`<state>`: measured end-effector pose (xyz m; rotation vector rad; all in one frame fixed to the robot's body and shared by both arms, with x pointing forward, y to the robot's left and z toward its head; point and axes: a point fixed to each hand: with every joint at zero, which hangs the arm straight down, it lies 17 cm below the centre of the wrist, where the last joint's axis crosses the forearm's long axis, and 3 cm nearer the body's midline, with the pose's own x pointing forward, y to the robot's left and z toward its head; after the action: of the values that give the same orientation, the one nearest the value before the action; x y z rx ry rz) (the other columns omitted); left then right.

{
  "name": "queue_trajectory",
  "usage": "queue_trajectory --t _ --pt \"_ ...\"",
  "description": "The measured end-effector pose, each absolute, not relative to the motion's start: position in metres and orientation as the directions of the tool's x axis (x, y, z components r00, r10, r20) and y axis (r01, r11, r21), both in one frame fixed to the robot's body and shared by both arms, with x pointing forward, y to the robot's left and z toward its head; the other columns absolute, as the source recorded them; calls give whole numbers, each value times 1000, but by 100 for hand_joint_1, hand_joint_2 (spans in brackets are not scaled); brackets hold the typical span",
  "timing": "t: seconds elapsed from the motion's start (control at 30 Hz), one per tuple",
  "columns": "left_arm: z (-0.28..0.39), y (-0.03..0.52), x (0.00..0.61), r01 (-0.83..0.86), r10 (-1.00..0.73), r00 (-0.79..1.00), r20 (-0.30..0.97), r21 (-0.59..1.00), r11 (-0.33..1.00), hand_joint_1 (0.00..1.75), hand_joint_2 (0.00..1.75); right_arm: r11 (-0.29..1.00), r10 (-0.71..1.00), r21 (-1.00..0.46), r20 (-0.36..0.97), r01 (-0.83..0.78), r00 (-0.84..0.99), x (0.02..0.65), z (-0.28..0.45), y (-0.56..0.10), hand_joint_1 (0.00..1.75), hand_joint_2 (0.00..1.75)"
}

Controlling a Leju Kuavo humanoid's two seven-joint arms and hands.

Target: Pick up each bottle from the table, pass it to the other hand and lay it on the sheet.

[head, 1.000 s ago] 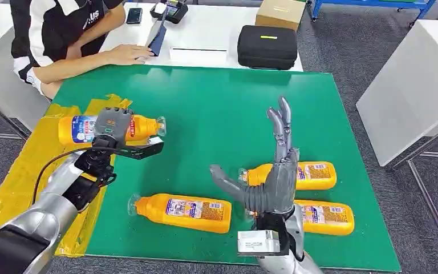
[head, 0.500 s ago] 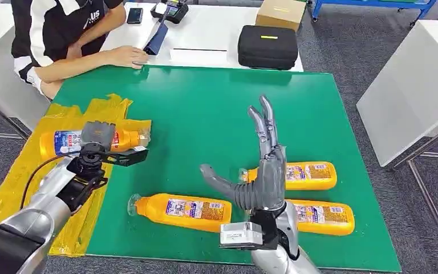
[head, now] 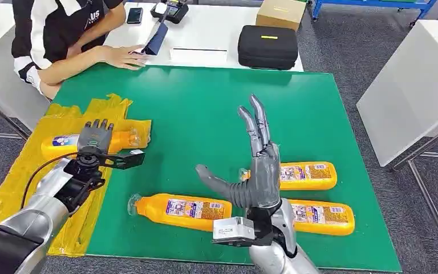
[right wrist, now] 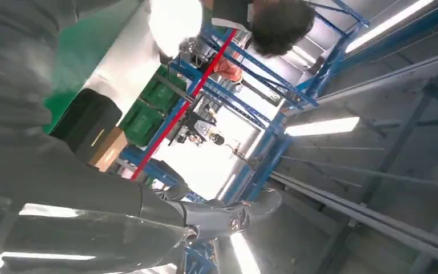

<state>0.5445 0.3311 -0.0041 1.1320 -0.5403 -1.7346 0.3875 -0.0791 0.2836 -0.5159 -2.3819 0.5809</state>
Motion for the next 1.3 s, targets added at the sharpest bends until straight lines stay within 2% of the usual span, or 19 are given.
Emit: queue_trajectory --t 0.23,0.47,0.6,0.63,0.67,0.8,0.97,1.3 --pt "-7 331 542 484 -894 -106 -436 762 -429 0 175 825 491 -525 480 211 -726 388 282 -78 0 175" --pt "-14 324 538 497 -921 -99 -377 783 -374 0 175 787 515 -592 477 173 -712 391 271 -68 0 175" --pt "-13 303 541 470 -959 -104 -263 837 -280 0 175 717 567 -681 447 148 -692 395 255 -58 0 175" --pt "-12 300 542 465 -964 -103 -245 845 -264 0 0 704 576 -695 440 144 -689 395 252 -57 0 175" --pt "-7 290 546 440 -976 -100 -196 871 -220 0 0 669 598 -731 421 136 -682 396 245 -54 0 175" --pt "28 260 566 293 -982 -95 -162 938 -183 0 0 579 651 -807 369 119 -663 391 230 -49 0 175" --pt "59 223 578 194 -985 -136 -106 972 -132 0 0 496 689 -864 333 84 -644 387 207 -48 0 175" --pt "86 194 581 117 -984 -177 -29 992 -50 0 0 350 739 -937 263 20 -620 382 168 -49 0 175"
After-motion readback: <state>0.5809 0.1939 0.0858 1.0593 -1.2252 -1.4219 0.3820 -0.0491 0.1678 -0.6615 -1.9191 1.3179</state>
